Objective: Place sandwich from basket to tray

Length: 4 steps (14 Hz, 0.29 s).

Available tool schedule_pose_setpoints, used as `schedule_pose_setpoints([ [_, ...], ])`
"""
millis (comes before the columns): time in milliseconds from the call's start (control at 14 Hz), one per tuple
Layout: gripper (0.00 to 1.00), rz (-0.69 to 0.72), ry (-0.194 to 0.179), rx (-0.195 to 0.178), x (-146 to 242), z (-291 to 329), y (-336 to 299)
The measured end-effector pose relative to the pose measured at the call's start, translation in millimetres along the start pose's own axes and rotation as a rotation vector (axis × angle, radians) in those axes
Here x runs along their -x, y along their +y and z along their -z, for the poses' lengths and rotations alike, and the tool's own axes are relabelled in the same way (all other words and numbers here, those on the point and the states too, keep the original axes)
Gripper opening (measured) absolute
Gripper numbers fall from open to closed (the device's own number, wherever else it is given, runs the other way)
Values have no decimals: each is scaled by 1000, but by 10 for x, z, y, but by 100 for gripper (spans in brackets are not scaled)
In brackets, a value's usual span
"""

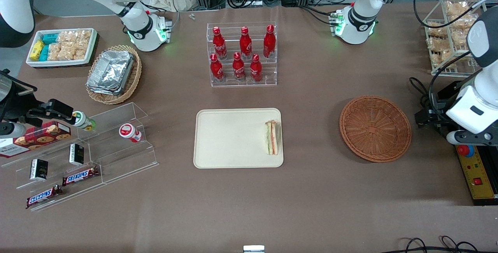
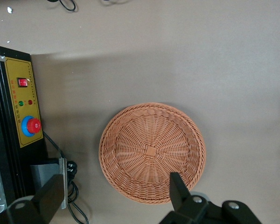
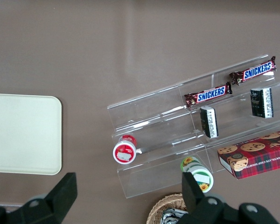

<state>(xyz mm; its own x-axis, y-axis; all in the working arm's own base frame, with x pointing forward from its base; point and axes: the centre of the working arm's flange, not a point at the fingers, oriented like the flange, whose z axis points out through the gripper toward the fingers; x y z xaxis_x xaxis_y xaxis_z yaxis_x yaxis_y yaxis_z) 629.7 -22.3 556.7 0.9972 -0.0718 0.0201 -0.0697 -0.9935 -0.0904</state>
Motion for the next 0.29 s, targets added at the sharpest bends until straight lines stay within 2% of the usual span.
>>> schedule_pose_setpoints([
  [286,100,-1,-17,1,-35,-107,4],
])
